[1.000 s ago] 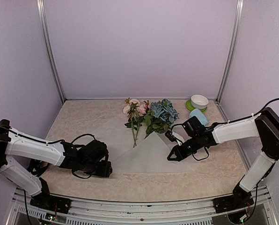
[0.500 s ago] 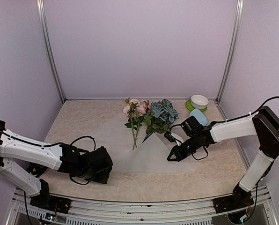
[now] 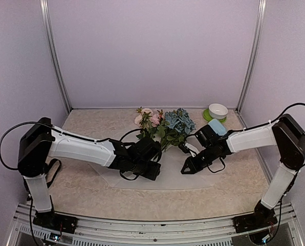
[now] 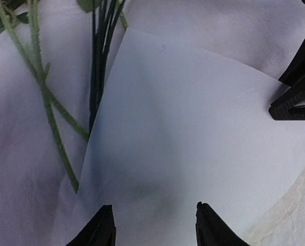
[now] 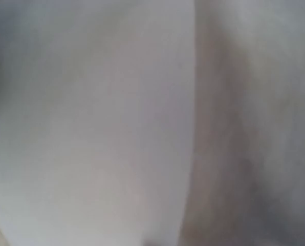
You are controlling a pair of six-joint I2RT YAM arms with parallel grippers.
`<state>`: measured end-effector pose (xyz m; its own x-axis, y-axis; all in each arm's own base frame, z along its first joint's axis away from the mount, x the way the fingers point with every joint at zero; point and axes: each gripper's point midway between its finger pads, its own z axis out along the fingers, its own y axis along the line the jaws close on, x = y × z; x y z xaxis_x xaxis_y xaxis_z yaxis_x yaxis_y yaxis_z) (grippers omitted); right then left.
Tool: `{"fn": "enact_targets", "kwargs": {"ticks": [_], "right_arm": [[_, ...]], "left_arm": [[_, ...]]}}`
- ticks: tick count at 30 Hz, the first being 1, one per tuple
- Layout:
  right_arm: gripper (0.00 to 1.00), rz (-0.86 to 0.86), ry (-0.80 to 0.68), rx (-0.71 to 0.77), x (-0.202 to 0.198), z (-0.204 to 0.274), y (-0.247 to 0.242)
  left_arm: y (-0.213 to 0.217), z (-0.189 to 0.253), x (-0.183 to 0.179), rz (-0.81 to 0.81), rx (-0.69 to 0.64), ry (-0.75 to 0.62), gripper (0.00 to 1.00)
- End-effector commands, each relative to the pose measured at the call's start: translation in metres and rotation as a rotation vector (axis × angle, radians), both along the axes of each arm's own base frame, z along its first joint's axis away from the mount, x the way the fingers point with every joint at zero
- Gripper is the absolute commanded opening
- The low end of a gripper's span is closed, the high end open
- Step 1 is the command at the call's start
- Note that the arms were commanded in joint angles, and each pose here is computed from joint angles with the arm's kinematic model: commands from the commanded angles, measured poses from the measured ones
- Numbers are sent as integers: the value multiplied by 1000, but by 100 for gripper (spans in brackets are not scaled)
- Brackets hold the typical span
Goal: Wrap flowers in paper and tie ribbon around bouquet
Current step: Adjust the 1/4-folded wrapping paper at the center of the board, then pick up the one-fourth-folded wrapping paper from the center of the board.
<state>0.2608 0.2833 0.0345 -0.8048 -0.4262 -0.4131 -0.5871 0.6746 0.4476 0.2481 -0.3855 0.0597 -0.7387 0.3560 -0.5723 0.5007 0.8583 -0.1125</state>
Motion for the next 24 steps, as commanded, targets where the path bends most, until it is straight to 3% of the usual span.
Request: {"fn": "enact_targets", "kwargs": {"ticks": [1,5,11,24], "right_arm": [[15,-62,-20,-41,8,14,-11],[19,-167,-51,-114,13,28,-31],[32,-425,-66,-316,3,32,-103],[47,-536,240,-346,-69,-18,-131]], "left_arm": [[-35,-3,15,-131,-48,-15,52],[-31,-29,11,-152,-10,41,52],[-20,-55,6,-143,7,120,52],[-20,-60,2,-166,2,124,52]]}}
